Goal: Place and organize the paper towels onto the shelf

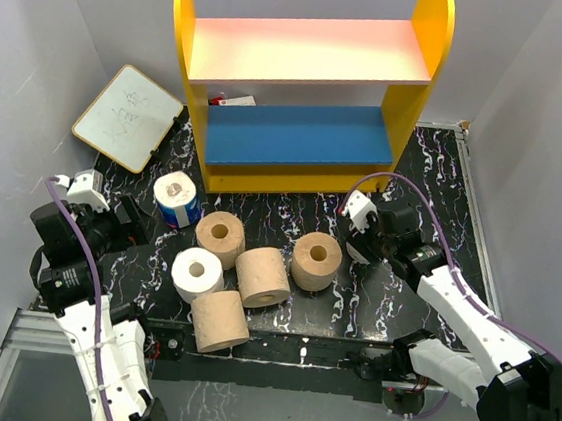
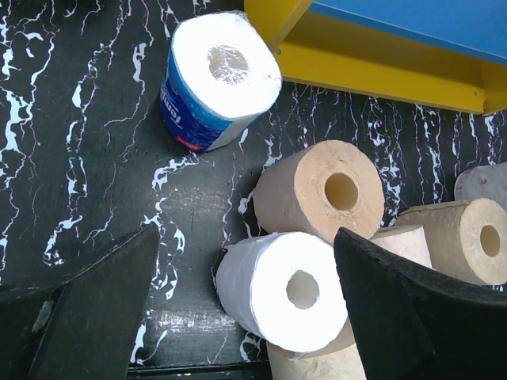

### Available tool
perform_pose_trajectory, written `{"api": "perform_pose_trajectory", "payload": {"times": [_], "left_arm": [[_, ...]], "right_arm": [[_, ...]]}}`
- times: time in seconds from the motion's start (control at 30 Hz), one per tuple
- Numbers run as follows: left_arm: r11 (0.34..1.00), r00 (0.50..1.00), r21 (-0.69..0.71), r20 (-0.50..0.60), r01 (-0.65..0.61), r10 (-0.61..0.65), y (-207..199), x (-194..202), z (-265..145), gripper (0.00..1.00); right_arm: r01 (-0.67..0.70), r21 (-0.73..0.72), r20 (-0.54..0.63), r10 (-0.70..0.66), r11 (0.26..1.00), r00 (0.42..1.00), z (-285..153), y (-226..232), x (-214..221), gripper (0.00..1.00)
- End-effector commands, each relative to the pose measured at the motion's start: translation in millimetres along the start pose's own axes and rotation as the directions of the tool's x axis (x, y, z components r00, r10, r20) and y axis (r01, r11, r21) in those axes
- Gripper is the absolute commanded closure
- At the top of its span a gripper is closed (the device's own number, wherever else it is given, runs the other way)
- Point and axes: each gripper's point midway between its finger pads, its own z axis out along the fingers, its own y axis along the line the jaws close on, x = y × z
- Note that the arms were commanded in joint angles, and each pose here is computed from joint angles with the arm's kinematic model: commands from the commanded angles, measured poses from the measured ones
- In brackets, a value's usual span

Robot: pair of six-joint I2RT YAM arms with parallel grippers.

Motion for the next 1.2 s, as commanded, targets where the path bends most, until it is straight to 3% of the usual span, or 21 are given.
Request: {"api": "perform_pose_trajectory", "payload": {"times": [0.0,0.2,0.37,0.63,0.7,0.77,0.87,1.17], "left_arm": [[1.000,1.000,0.002,0.014,0.003,-0.003,-0.6,-1.6,-0.6,0.09],[1.000,1.000,0.000,0.020,0.000,0.000,-1.0,-2.1,-1.7,0.09],[1.000,1.000,0.004,0.019,-0.002,0.002,-1.6,-1.8,-1.6,0.09],[1.000,1.000,0.005,0.018,-0.001,0.001,-1.5,-1.7,-1.3,0.09],[1.000,1.000,0.007,0.018,-0.002,0.002,-2.0,-1.7,-1.5,0.09],[1.000,1.000,0.006,0.019,-0.002,0.002,-1.9,-1.8,-1.6,0.09],[1.000,1.000,0.004,0.021,-0.003,0.003,-1.9,-1.9,-2.2,0.09],[1.000,1.000,0.002,0.023,-0.004,0.004,-1.7,-2.3,-2.6,0.09]], "right_arm": [[-0.030,0.043,0.076,0.026,0.999,0.997,-0.7,-10.0,-17.8,0.38],[-0.026,-0.041,0.069,0.029,0.999,0.997,4.5,7.8,-14.9,0.42],[-0.024,-0.085,0.068,0.030,0.996,0.997,6.4,20.6,-13.0,0.38],[-0.022,-0.046,0.050,0.025,0.999,0.998,16.7,25.7,-9.7,0.40],[-0.019,-0.043,0.033,0.020,0.999,0.999,21.1,29.6,-7.2,0.48],[-0.020,-0.034,0.012,0.020,0.999,1.000,24.9,32.4,-3.7,0.62],[-0.024,0.000,-0.006,0.024,1.000,1.000,25.0,28.1,-1.1,0.99],[0.104,0.063,0.009,-0.105,0.993,0.994,-22.6,-16.1,-24.0,1.00]]}}
